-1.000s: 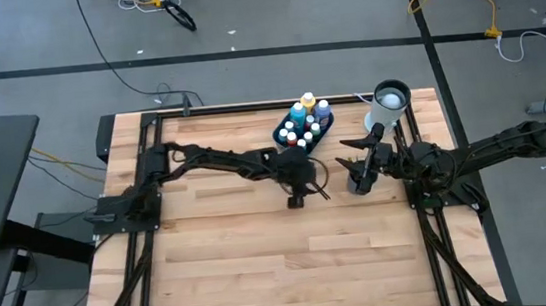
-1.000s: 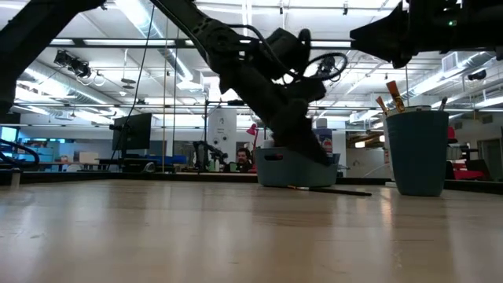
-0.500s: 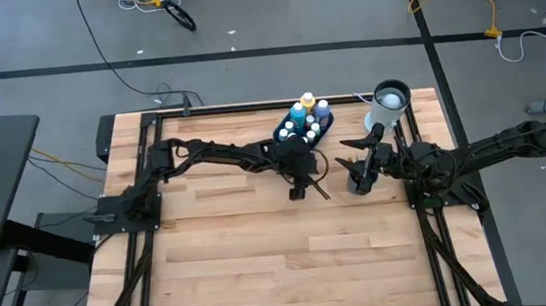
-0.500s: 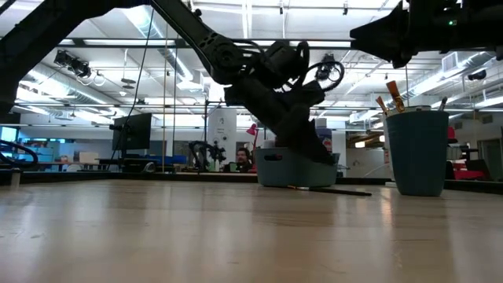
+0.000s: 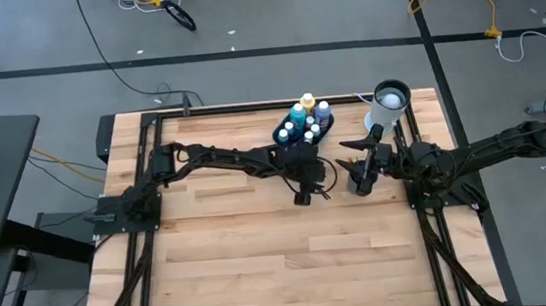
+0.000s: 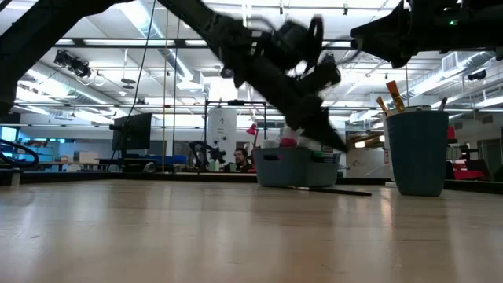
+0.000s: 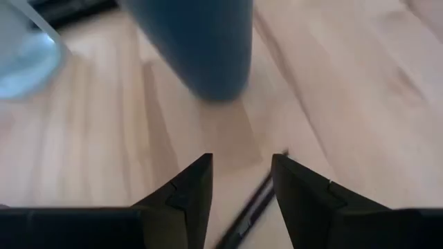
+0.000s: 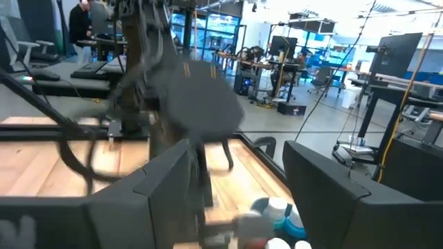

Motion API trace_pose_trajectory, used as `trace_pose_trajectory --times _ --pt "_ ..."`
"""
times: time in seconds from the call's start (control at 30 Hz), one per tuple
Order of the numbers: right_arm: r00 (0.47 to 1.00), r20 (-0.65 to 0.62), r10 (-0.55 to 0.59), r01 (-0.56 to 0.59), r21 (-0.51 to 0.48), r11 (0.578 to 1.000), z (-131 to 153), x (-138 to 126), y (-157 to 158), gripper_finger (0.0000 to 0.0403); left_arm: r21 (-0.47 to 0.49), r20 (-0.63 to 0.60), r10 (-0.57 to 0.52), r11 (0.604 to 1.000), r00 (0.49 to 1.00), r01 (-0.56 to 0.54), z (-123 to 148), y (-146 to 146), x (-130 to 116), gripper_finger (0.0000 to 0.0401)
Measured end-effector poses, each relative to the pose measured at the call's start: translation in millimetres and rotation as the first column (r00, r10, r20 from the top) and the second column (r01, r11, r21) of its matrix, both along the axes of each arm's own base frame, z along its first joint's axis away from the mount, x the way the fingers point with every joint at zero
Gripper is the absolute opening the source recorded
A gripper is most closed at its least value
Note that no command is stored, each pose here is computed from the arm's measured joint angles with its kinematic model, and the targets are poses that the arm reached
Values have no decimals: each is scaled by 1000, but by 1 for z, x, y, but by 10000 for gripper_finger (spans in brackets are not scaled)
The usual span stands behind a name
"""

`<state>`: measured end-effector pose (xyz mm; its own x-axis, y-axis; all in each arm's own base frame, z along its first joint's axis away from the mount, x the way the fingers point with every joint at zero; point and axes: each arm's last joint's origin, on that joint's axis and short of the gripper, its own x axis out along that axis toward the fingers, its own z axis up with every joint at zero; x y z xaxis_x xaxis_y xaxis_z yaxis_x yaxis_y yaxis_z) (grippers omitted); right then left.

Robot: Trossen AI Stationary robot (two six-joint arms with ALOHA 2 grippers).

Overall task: Pick & Place Paint Supplies
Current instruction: Move the blue cup to the center of the table

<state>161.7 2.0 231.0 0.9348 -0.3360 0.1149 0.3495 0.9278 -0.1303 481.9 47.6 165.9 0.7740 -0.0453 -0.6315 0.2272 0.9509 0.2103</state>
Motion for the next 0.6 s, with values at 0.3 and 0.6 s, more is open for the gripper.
trace_pose_trajectory --times 0.3,0.6 --pt "999 -37 8 -7 19 1000 -4 0 0 233 196 -151 -76 975 986 105 23 -38 2 146" --pt "997 -25 69 -68 36 997 -4 1 2 233 242 -225 -25 967 974 81 15 -41 -3 190"
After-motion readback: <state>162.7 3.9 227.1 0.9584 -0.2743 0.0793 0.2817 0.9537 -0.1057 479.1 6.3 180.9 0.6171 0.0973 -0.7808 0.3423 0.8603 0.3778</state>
